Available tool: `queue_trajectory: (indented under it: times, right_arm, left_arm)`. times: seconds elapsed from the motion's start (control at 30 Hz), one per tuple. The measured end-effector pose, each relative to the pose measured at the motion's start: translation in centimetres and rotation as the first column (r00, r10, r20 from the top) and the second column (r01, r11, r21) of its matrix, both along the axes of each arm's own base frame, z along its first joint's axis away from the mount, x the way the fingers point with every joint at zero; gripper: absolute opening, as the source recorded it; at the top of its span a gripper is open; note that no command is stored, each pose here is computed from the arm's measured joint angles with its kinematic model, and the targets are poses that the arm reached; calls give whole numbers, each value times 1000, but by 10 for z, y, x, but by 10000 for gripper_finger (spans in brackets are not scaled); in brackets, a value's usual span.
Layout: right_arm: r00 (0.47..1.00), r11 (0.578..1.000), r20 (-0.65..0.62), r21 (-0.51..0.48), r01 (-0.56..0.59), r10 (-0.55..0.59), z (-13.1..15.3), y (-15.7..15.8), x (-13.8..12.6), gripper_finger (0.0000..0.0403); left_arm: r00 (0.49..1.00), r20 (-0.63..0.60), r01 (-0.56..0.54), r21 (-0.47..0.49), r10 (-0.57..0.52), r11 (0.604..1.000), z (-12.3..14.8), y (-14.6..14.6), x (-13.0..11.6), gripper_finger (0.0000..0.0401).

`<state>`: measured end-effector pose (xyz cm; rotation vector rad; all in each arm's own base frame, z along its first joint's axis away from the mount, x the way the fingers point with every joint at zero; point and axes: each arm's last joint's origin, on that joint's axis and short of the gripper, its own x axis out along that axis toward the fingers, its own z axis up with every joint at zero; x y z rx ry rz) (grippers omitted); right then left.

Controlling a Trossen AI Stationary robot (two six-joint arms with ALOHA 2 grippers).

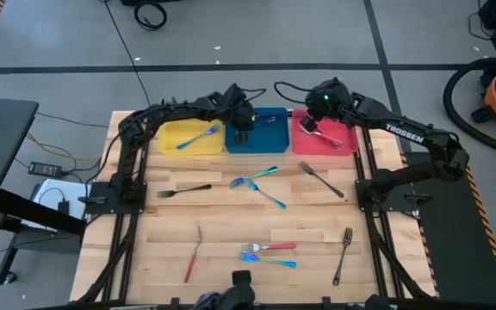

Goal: Sort silverware by color (type)
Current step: Put the black fork into the blue bin, then put the iridescent fork into the yellow bin

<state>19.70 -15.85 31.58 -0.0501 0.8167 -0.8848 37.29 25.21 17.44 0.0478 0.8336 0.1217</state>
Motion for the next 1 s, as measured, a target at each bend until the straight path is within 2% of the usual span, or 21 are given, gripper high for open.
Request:
queue_trajectory:
  times: [0.23, 0.5, 0.67, 0.8, 1.0]
  right_arm:
    - [1000, 999, 5, 34, -3, 3, -2, 1, -1, 117]
    - [1000, 999, 7, 36, -6, 6, -2, 1, -1, 117]
    - [1000, 999, 7, 36, -7, 7, -2, 1, -1, 117]
    - [999, 998, 21, 55, -37, 36, -2, 2, 0, 117]
    - [994, 991, 53, 94, -95, 91, -3, 3, 2, 117]
  left_arm:
    - [997, -31, -70, -6, 69, 998, -1, 1, -2, 41]
    - [997, -47, -58, -16, 58, 998, -2, -4, 0, 66]
    - [996, -60, -72, 12, 72, 997, -1, -4, -1, 74]
    - [994, -65, -89, 35, 91, 995, 12, -6, -5, 75]
    - [996, -59, -70, 41, 73, 997, 50, -22, -16, 75]
